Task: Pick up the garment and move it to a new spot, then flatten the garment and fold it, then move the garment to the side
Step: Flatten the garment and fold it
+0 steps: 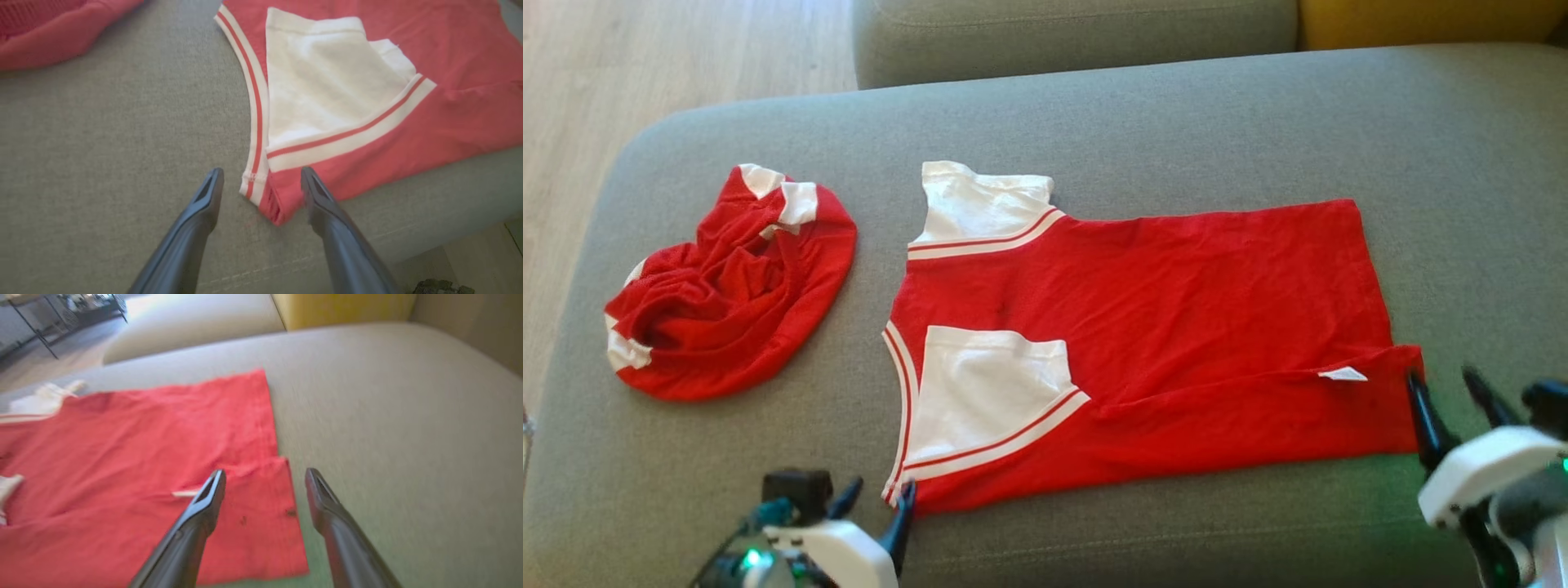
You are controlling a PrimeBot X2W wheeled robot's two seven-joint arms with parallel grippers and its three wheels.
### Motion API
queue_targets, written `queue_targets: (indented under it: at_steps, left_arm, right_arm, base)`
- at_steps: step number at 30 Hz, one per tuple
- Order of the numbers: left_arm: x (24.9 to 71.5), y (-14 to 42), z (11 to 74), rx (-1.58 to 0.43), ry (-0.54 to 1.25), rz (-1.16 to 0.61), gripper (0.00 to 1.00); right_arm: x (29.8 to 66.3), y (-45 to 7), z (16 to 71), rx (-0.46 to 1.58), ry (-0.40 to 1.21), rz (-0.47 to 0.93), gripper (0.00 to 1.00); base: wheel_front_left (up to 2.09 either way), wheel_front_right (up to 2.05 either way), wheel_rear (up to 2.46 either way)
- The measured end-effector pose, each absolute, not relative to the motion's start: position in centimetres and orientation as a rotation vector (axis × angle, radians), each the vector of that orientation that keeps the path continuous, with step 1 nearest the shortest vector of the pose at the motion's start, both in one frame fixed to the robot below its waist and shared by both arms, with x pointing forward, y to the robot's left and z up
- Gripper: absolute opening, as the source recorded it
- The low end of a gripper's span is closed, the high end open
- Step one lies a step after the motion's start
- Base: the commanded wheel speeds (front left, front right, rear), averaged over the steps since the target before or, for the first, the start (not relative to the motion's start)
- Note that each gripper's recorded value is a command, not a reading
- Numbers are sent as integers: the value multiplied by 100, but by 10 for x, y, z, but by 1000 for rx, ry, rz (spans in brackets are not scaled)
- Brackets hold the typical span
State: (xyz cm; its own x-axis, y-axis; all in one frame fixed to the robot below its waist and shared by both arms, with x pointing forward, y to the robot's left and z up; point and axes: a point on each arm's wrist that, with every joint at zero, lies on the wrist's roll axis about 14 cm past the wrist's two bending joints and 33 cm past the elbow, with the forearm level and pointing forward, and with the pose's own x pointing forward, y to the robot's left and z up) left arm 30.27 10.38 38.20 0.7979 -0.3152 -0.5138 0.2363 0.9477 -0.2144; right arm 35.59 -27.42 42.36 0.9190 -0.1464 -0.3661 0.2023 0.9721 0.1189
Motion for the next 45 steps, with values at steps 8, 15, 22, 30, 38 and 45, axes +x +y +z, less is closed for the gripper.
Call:
queue_targets:
  at_steps: [8, 15, 22, 30, 38, 45]
  left_arm:
    - [374, 100, 433, -119, 391, -305, 100]
    - [469, 83, 482, -10, 286, -414, 100]
    - [540, 88, 466, 65, 402, -407, 100]
    - [598, 85, 429, 86, 542, -385, 100]
    - [616, 74, 378, 166, 687, -424, 100]
    - [616, 72, 363, 235, 786, -447, 100]
  right_arm:
    - [391, -236, 498, 87, 37, -40, 100]
    - [419, -204, 510, 100, -24, 44, 100]
    - [434, -203, 491, 102, 16, 51, 100]
    - [445, -218, 464, 97, 66, 10, 100]
    - [447, -240, 443, 90, 99, -54, 100]
    - [447, -246, 438, 94, 105, -76, 100]
  base:
    - [0, 0, 0]
    - [0, 0, 0]
    - [0, 0, 0]
    - [0, 0, 0]
    - [0, 0, 0]
    - [0, 0, 0]
